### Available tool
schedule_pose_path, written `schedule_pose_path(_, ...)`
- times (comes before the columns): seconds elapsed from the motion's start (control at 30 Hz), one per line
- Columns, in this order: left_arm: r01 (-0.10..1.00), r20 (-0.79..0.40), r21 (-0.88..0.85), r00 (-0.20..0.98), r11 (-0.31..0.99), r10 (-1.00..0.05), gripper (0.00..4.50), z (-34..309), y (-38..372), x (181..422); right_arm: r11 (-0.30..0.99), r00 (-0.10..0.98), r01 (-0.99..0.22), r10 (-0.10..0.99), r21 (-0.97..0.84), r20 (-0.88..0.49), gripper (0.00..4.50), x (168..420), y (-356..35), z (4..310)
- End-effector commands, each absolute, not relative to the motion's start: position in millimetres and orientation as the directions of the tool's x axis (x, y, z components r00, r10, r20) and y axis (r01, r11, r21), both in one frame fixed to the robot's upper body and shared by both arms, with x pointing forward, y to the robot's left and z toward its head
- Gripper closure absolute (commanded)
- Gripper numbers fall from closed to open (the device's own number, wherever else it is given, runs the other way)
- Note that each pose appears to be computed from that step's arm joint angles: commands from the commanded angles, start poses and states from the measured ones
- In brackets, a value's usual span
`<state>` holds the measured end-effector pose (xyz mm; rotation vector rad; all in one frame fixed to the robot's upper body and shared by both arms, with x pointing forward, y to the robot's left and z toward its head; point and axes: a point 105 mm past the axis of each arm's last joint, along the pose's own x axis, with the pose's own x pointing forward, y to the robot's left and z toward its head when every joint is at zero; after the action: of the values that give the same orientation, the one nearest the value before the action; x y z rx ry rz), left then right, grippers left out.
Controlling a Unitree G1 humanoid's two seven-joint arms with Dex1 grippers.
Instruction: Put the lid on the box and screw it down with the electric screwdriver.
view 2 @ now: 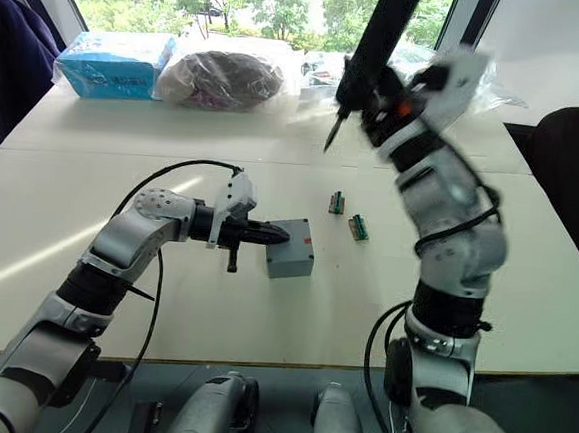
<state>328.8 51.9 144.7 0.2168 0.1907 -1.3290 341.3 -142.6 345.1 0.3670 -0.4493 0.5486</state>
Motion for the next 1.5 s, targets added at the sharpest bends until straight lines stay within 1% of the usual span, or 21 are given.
schedule_pose_path(0.03, 0.979, -0.111, 0.075, 0.197, 0.19, -0.974, 4.5, 190.7, 43.0, 322.6, 0.747, 0.821, -0.571, 0.527, 0.34, 0.22, 2.64, 336.2, -173.7, 333.0)
schedule_pose_path(0.07, 0.982, -0.127, 0.101, 0.172, 0.16, -0.977, 4.5, 195.6, 42.8, 317.8, 0.769, 0.835, -0.545, 0.532, 0.334, 0.14, 2.64, 336.3, -180.0, 325.5)
schedule_pose_path(0.13, 0.979, -0.189, 0.182, 0.128, 0.094, -0.974, 4.5, 202.9, 44.6, 308.1, 0.82, 0.859, -0.461, 0.508, 0.341, -0.061, 2.64, 339.4, -196.6, 301.5)
schedule_pose_path(0.23, 0.977, -0.249, 0.211, 0.054, 0.001, -0.967, 4.5, 209.3, 48.6, 292.4, 0.875, 0.846, -0.325, 0.439, 0.36, -0.303, 2.64, 341.6, -218.4, 265.5)
schedule_pose_path(0.33, 0.973, -0.316, 0.22, 0.002, -0.072, -0.949, 4.5, 205.1, 54.4, 280.4, 0.877, 0.773, -0.284, 0.448, 0.387, -0.449, 2.64, 336.6, -228.3, 236.3)
schedule_pose_path(0.4, 0.974, -0.34, 0.206, -0.017, -0.092, -0.94, 4.5, 200.7, 57.4, 276.0, 0.893, 0.737, -0.219, 0.416, 0.394, -0.533, 2.64, 335.1, -240.3, 218.0)
schedule_pose_path(0.47, 0.973, -0.354, 0.213, -0.002, -0.083, -0.935, 4.5, 195.7, 57.6, 276.6, 0.906, 0.698, -0.158, 0.383, 0.392, -0.605, 2.64, 333.9, -249.8, 200.9)
schedule_pose_path(0.5, 0.972, -0.358, 0.223, 0.016, -0.069, -0.934, 4.5, 193.2, 56.6, 278.3, 0.912, 0.68, -0.146, 0.374, 0.384, -0.63, 2.64, 332.8, -251.5, 194.6)
schedule_pose_path(0.6, 0.972, -0.357, 0.232, 0.049, -0.038, -0.933, 4.5, 187.3, 53.7, 278.9, 0.911, 0.638, -0.12, 0.376, 0.395, -0.672, 2.64, 333.4, -251.6, 181.0)
schedule_pose_path(0.73, 0.974, -0.352, 0.226, 0.064, -0.018, -0.934, 4.5, 184.3, 53.5, 277.0, 0.913, 0.619, -0.09, 0.364, 0.398, -0.696, 2.64, 336.4, -255.2, 175.2)
schedule_pose_path(0.8, 0.97, -0.363, 0.241, 0.077, -0.014, -0.929, 4.5, 182.2, 53.5, 275.6, 0.924, 0.601, -0.075, 0.341, 0.374, -0.722, 2.64, 337.4, -257.8, 168.6)
schedule_pose_path(1.07, 0.968, -0.348, 0.251, 0.104, 0.015, -0.932, 4.5, 182.4, 52.7, 277.2, 0.942, 0.575, -0.067, 0.306, 0.329, -0.759, 2.64, 340.3, -261.1, 156.5)
schedule_pose_path(1.1, 0.968, -0.344, 0.25, 0.11, 0.022, -0.932, 4.5, 182.9, 52.9, 278.3, 0.944, 0.576, -0.065, 0.3, 0.323, -0.76, 1.67, 341.3, -262.2, 155.7)
schedule_pose_path(1.13, 0.968, -0.339, 0.247, 0.123, 0.038, -0.933, 4.5, 183.8, 54.8, 280.8, 0.948, 0.583, -0.065, 0.289, 0.311, -0.759, 1.53, 343.1, -264.0, 155.2)
schedule_pose_path(1.17, 0.969, -0.333, 0.241, 0.14, 0.059, -0.933, 4.5, 185.1, 58.2, 284.3, 0.949, 0.591, -0.064, 0.285, 0.308, -0.754, 1.09, 344.8, -264.9, 156.0)
schedule_pose_path(1.27, 0.964, -0.295, 0.205, 0.227, 0.171, -0.928, 4.5, 196.6, 81.3, 302.0, 0.953, 0.635, -0.09, 0.279, 0.29, -0.72, 0.16, 350.0, -267.0, 166.5)
schedule_pose_path(1.3, 0.958, -0.274, 0.186, 0.262, 0.217, -0.925, 4.5, 202.4, 90.9, 308.2, 0.955, 0.651, -0.106, 0.277, 0.277, -0.706, 0.07, 350.9, -267.9, 171.6)
schedule_pose_path(1.37, 0.95, -0.245, 0.135, 0.306, 0.28, -0.92, 4.5, 211.4, 110.0, 312.2, 0.952, 0.689, -0.153, 0.295, 0.265, -0.662, 0.07, 351.0, -268.3, 185.9)
schedule_pose_path(1.4, 0.949, -0.242, 0.11, 0.313, 0.295, -0.918, 4.5, 213.3, 117.4, 310.5, 0.946, 0.708, -0.191, 0.317, 0.261, -0.632, 0.07, 350.3, -266.6, 194.5)
schedule_pose_path(1.43, 0.949, -0.255, 0.082, 0.316, 0.305, -0.914, 4.5, 210.7, 125.2, 305.9, 0.931, 0.733, -0.254, 0.362, 0.262, -0.575, 0.07, 349.4, -261.6, 207.0)
schedule_pose_path(1.5, 0.947, -0.292, 0.057, 0.32, 0.317, -0.901, 4.5, 203.1, 135.2, 297.4, 0.898, 0.743, -0.36, 0.44, 0.253, -0.504, 0.07, 342.6, -252.7, 222.2)
